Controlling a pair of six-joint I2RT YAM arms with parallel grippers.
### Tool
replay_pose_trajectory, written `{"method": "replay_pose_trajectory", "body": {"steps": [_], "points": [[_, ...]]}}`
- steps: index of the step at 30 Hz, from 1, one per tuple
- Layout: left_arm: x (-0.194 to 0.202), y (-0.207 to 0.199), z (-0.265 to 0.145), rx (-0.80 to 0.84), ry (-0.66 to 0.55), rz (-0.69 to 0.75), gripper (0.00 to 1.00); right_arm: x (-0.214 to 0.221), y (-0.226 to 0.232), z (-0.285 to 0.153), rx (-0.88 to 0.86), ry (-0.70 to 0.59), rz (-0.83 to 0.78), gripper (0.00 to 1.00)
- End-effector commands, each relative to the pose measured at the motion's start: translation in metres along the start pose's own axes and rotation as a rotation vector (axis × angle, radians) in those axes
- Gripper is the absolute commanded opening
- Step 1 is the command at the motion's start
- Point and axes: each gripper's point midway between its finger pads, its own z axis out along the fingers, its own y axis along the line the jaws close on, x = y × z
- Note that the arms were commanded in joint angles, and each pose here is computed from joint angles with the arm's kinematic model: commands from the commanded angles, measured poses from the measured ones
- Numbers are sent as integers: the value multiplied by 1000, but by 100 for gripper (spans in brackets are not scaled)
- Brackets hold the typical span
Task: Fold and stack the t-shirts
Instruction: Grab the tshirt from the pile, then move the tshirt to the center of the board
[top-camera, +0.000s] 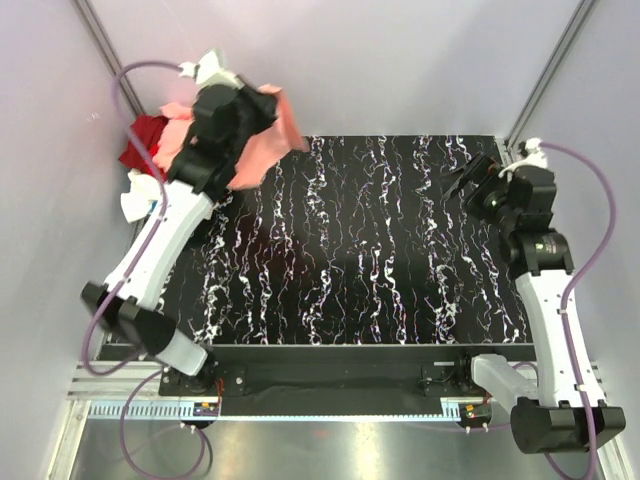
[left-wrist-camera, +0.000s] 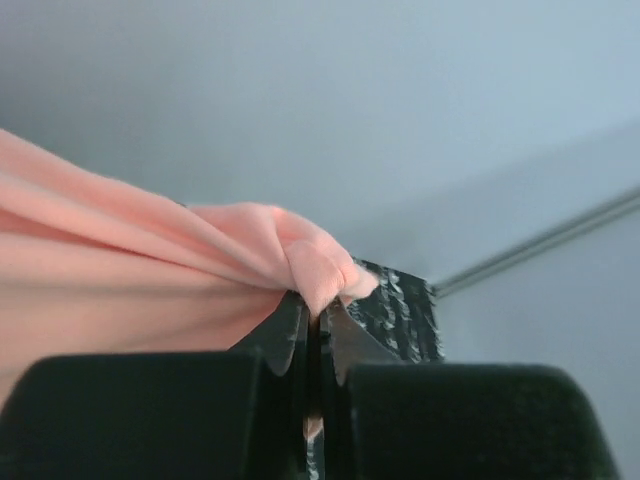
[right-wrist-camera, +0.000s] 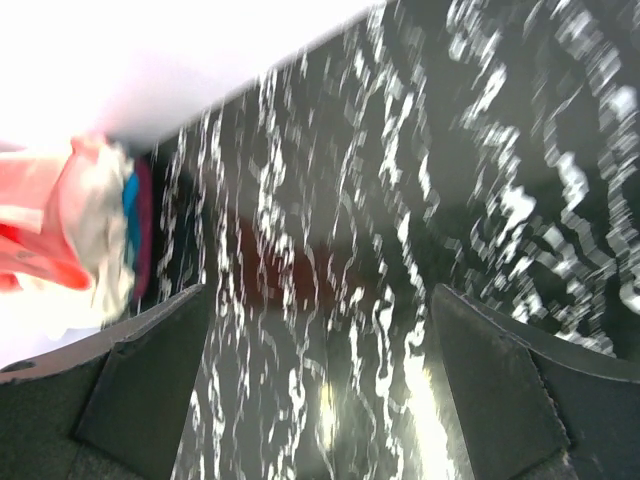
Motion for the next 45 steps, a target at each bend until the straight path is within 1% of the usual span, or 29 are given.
{"method": "replay_pose_trajectory", "body": {"steps": [1,2,3,4,6,7,8,9,10,11,12,13,14,16,18,19,20,21,22,23,24,25,26,28,30,31,34,38,45], "points": [[-7,-105,-13,219,-8,-37,0,-37,-16,-24,177,-103,-52,100],[-11,-122,-17,238,-27,-47,0,-42,-16,-30,196,-120,-48,100],[-3,-130,-16,240,-29,-50,0,-50,-15,-36,209,-144,-43,100],[19,-147,-19,264,-6,-50,0,-51,-19,-40,234,-156,-37,100],[51,-158,-18,275,31,-58,1,-52,-24,-48,262,-174,-27,100],[82,-167,-22,273,74,-59,1,-51,-27,-50,272,-177,-28,100],[114,-162,-19,261,112,-41,4,-51,-29,-53,281,-185,-27,99],[137,-161,-21,257,143,-31,20,-44,-37,-53,312,-169,-26,100],[175,-166,-26,283,214,-19,41,-44,-43,-55,338,-179,-17,100],[213,-154,-26,279,295,16,52,-41,-46,-56,351,-174,-13,100],[240,-147,-29,274,362,38,70,-32,-53,-55,374,-152,-7,100],[268,-142,-38,273,436,60,79,-28,-54,-57,369,-152,7,100],[301,-117,-44,228,510,113,86,-23,-56,-56,366,-144,13,100],[320,-96,-56,194,538,187,99,-8,-65,-54,376,-128,29,100],[321,-64,-70,135,537,235,99,8,-73,-46,374,-92,42,100],[311,-48,-69,85,493,265,99,15,-74,-42,367,-75,58,100],[315,-18,-73,21,495,312,99,20,-74,-39,360,-60,63,100],[296,-10,-76,2,458,311,99,30,-75,-33,344,-32,73,100],[282,17,-66,-67,433,307,99,34,-76,-29,339,-18,84,100],[281,46,-66,-122,450,317,99,39,-78,-25,338,-2,90,100],[273,64,-62,-159,446,310,99,46,-79,-20,329,16,96,100],[252,93,-52,-232,411,305,99,50,-79,-16,322,28,105,100],[249,120,-55,-309,420,335,99,54,-80,-13,320,40,111,100],[227,171,-51,-481,378,382,99,63,-79,-4,290,70,123,100],[225,207,-54,-578,388,404,99,67,-77,2,262,77,129,100],[223,230,-50,-623,401,381,99,71,-74,4,240,94,130,100],[225,266,-38,-655,427,304,99,78,-74,13,225,121,132,100],[231,298,-25,-732,449,279,99,83,-77,18,227,145,117,100],[229,321,-9,-805,430,302,99,88,-76,25,189,149,97,99]]}}
